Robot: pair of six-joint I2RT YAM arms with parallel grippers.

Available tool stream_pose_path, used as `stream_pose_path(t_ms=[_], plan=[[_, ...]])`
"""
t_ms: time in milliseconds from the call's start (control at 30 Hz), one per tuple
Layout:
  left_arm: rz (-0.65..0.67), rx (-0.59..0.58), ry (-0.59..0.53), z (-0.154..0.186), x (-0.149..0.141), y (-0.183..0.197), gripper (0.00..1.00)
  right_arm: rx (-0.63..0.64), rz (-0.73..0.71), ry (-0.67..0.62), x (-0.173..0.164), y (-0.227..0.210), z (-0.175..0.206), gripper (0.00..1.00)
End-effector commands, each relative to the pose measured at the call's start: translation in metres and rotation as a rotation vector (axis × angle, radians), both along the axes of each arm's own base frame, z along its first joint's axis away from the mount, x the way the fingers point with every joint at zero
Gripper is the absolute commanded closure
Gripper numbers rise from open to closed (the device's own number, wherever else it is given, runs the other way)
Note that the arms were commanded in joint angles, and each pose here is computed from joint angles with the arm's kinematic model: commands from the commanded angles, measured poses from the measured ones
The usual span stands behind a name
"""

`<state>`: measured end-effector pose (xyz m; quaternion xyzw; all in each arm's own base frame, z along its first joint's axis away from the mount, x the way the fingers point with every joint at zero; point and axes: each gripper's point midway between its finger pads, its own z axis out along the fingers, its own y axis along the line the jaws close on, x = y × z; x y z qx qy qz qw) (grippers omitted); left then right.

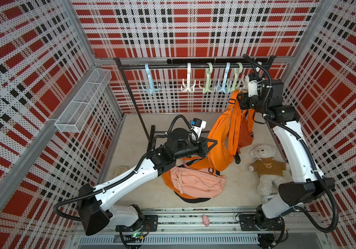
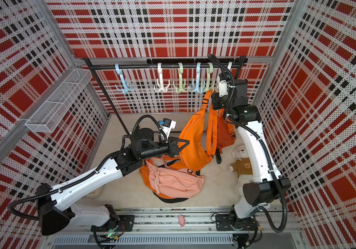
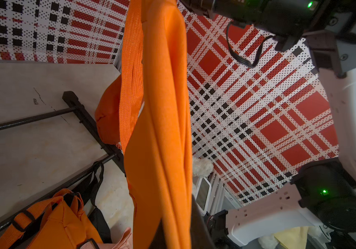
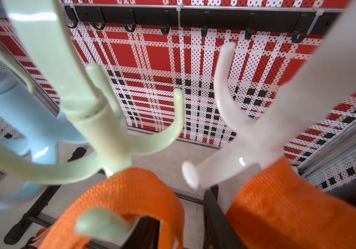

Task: Hang the bag on a hook
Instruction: Hang the bag on the hook.

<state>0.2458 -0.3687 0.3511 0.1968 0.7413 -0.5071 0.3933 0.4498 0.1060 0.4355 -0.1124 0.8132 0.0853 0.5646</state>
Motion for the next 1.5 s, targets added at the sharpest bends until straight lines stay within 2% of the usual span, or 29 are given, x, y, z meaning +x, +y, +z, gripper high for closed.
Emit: stream_pose_path(t_ms=[0,167,300,333,367,467,533,600,633,667,733,900,1033,1133,1200,1333,1467], plan=[[0.014,-0.049,-0.001,0.007,0.006,0.001,1.00,-0.016,0.000,-0.053,-0.010,-0.003,0.015,0.57],[-0.006,-0.057,0.004,0.008,0.004,-0.002,1.00,-0.020,-0.019,-0.051,-0.018,-0.008,0.016,0.51],[-0.021,-0.031,0.018,-0.005,0.002,-0.012,0.99,-0.007,-0.044,-0.074,-0.036,-0.015,0.024,0.38],[-0.025,-0.022,0.024,-0.010,0.003,-0.017,0.96,0.001,-0.045,-0.084,-0.042,-0.016,0.026,0.35],[-0.031,-0.012,0.029,-0.015,0.002,-0.022,0.91,0.010,-0.043,-0.094,-0.047,-0.016,0.029,0.33],[-0.049,0.026,0.033,-0.028,0.001,-0.036,0.68,0.027,-0.048,-0.112,-0.062,-0.020,0.032,0.30],[-0.058,0.065,0.031,-0.036,0.000,-0.044,0.46,0.040,-0.037,-0.109,-0.070,-0.019,0.030,0.29],[-0.056,0.119,0.024,-0.045,0.000,-0.048,0.27,0.058,-0.015,-0.096,-0.078,-0.015,0.024,0.22],[-0.055,0.146,0.022,-0.049,0.000,-0.049,0.22,0.067,-0.004,-0.088,-0.083,-0.013,0.020,0.21],[-0.052,0.161,0.018,-0.051,0.000,-0.048,0.19,0.074,0.010,-0.084,-0.088,-0.009,0.015,0.13],[-0.039,0.175,0.016,-0.055,0.001,-0.044,0.16,0.083,0.037,-0.078,-0.096,0.000,0.003,0.00],[-0.040,0.178,0.013,-0.056,0.002,-0.041,0.15,0.107,0.062,-0.033,-0.089,0.009,-0.036,0.00],[-0.059,0.177,0.008,-0.056,-0.001,-0.045,0.15,0.194,0.166,0.024,-0.074,0.039,-0.062,0.00],[-0.073,0.178,0.005,-0.057,-0.004,-0.050,0.16,0.243,0.191,0.022,-0.066,0.054,-0.073,0.00],[-0.077,0.180,0.007,-0.058,-0.006,-0.051,0.16,0.276,0.161,0.006,-0.060,0.054,-0.076,0.00],[-0.056,0.177,-0.002,-0.055,-0.007,-0.043,0.17,0.312,-0.054,-0.094,-0.048,0.019,-0.077,0.00],[-0.017,0.167,-0.019,-0.050,-0.007,-0.026,0.17,0.268,-0.110,-0.162,-0.038,0.009,-0.066,0.00]])
